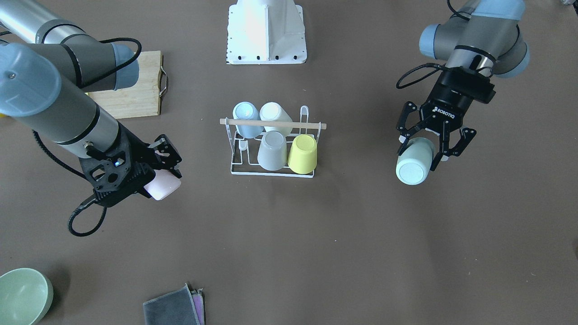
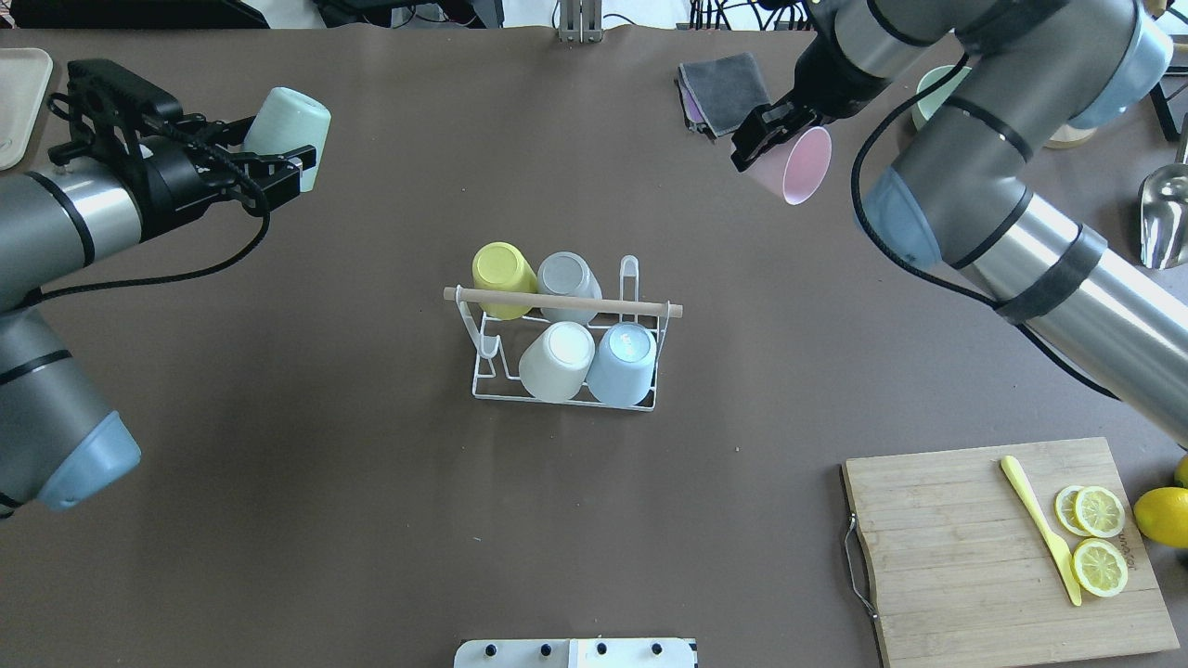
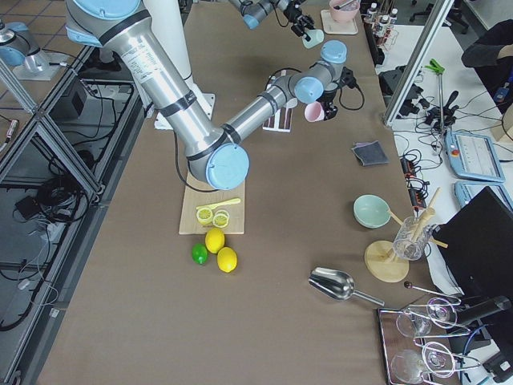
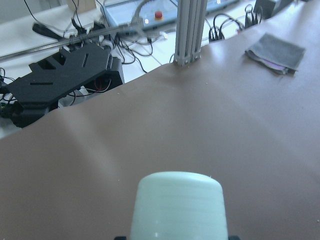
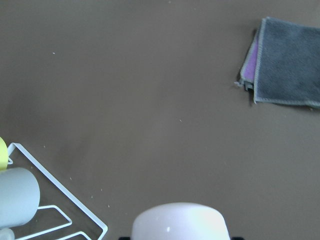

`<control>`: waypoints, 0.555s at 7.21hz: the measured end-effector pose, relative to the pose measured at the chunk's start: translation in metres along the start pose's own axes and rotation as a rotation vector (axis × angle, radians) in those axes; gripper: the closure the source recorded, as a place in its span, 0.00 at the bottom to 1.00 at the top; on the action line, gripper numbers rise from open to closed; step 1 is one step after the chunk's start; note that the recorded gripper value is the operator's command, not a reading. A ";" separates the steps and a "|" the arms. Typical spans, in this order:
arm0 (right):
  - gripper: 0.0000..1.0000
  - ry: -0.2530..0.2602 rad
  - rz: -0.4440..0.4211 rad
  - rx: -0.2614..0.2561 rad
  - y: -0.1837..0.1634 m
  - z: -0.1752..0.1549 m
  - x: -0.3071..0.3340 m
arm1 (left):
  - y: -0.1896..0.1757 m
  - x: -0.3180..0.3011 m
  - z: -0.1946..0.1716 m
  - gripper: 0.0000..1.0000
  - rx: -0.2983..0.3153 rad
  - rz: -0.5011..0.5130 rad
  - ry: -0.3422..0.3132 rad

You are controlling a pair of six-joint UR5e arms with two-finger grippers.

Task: Place cup on cup holder

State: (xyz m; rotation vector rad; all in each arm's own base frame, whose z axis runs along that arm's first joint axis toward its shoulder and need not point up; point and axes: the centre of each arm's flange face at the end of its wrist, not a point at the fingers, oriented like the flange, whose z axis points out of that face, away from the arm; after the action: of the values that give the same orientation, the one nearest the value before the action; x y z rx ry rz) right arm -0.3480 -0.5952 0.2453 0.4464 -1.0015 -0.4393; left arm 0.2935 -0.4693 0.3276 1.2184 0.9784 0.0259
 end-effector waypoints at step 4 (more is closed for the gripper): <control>1.00 -0.073 -0.203 0.451 0.035 0.013 -0.021 | 0.026 0.099 -0.028 0.50 0.273 -0.114 -0.021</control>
State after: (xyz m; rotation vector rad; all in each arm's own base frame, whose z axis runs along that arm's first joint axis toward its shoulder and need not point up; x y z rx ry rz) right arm -0.3641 -0.5568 0.2560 0.9488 -1.1333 -0.4113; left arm 0.3483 -0.3883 0.2877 1.4063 1.0554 -0.2167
